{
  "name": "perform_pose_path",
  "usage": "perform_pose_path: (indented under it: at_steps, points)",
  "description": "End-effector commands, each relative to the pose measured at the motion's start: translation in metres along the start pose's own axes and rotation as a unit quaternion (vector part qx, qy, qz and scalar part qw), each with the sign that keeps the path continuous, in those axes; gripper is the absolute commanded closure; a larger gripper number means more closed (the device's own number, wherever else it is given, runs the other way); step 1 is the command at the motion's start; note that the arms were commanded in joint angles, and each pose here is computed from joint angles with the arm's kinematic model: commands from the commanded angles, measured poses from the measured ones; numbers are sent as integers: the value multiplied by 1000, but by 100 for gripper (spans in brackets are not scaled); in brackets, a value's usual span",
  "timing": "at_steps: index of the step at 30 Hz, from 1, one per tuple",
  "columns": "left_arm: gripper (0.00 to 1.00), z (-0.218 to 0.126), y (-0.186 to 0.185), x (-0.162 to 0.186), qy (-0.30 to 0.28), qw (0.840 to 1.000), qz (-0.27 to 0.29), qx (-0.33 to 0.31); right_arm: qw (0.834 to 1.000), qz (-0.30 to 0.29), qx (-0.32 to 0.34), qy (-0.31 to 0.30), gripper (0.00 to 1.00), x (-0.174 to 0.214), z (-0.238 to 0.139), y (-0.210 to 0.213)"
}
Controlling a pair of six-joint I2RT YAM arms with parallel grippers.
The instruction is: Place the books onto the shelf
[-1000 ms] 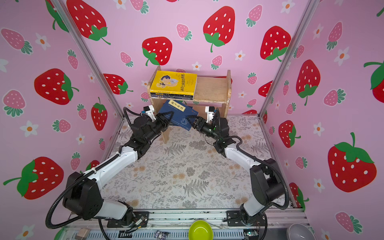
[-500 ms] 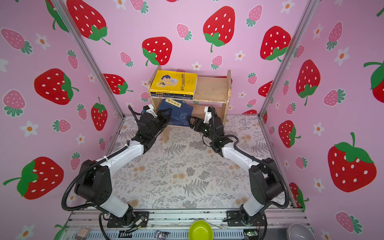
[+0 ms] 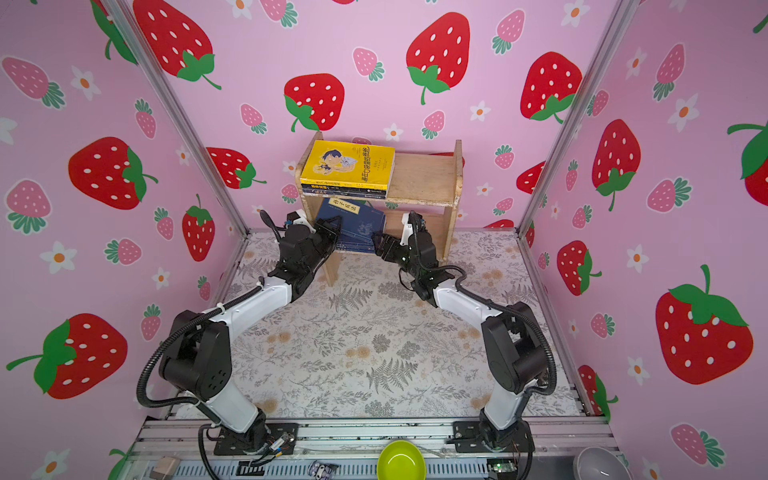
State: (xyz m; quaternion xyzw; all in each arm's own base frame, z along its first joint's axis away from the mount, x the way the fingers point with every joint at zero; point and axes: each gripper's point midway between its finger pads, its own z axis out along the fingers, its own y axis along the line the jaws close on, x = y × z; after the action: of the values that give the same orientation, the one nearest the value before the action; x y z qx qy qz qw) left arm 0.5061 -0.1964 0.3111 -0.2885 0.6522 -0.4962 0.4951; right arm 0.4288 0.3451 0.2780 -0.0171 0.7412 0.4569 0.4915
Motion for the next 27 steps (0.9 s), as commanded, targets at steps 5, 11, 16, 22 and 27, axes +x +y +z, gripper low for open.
perform_pose_path:
  at_steps: [5,11,16,22,27]
  points:
    - [100,0,-27,12,30,999,-13,42,1000,-16,-2,-20,32,-9,13,5]
    - [100,-2,-21,23,40,998,-15,35,1000,-10,1,-14,39,0,18,6]
    - [100,0,-16,33,54,998,-20,33,1000,-12,17,-13,43,5,19,2]
    - [100,-1,-12,45,64,997,-18,25,1000,-8,22,-17,41,4,17,1]
    - [100,-6,-7,51,66,998,-7,13,1000,-8,20,-20,39,2,16,3]
